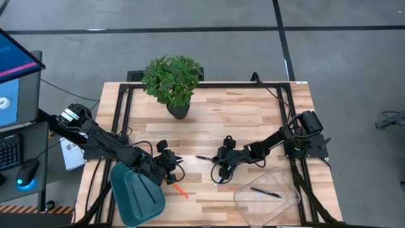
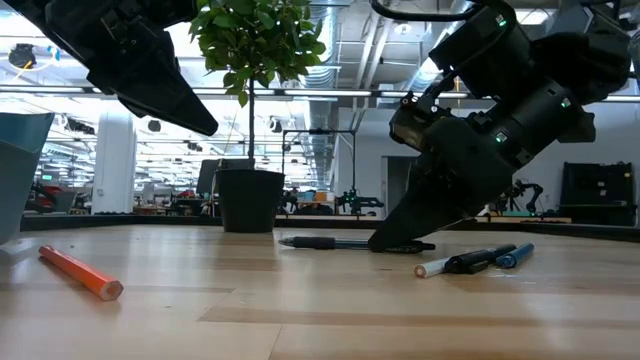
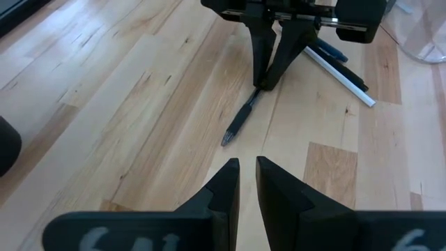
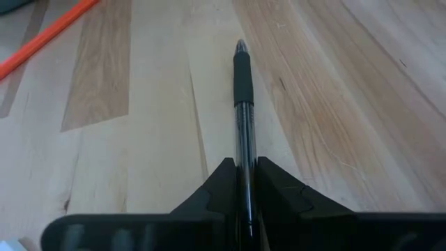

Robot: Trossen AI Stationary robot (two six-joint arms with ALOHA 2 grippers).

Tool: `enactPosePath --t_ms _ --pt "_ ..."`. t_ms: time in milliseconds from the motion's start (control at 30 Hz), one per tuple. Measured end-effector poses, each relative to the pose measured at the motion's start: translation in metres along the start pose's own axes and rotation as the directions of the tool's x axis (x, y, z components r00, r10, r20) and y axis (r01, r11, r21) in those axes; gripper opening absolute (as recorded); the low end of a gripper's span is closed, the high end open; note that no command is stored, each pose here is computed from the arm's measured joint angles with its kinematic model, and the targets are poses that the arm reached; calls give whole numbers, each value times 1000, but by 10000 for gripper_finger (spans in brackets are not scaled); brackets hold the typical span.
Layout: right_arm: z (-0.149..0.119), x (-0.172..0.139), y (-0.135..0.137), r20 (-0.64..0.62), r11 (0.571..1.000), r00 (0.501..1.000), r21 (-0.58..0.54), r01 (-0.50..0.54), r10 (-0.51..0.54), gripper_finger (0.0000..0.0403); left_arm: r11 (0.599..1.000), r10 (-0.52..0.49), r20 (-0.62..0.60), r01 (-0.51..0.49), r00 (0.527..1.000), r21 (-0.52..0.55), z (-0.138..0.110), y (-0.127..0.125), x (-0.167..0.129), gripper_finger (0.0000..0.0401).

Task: Sort pens & pencils
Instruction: Put the left black pen into the transparent bin

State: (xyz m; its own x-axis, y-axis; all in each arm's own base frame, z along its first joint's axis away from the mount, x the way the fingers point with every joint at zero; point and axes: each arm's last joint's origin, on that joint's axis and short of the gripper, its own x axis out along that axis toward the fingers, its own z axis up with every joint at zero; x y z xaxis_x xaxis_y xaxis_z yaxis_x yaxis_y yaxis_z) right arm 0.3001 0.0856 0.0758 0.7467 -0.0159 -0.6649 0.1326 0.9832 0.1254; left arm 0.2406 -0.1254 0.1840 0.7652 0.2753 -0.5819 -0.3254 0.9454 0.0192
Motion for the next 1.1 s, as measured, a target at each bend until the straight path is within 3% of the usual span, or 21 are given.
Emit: enactPosePath --t_ms 1100 --pt "6 -2 -3 27 1000 1000 -30 2 -1 72 998 53 -48 -51 997 39 -6 5 0 41"
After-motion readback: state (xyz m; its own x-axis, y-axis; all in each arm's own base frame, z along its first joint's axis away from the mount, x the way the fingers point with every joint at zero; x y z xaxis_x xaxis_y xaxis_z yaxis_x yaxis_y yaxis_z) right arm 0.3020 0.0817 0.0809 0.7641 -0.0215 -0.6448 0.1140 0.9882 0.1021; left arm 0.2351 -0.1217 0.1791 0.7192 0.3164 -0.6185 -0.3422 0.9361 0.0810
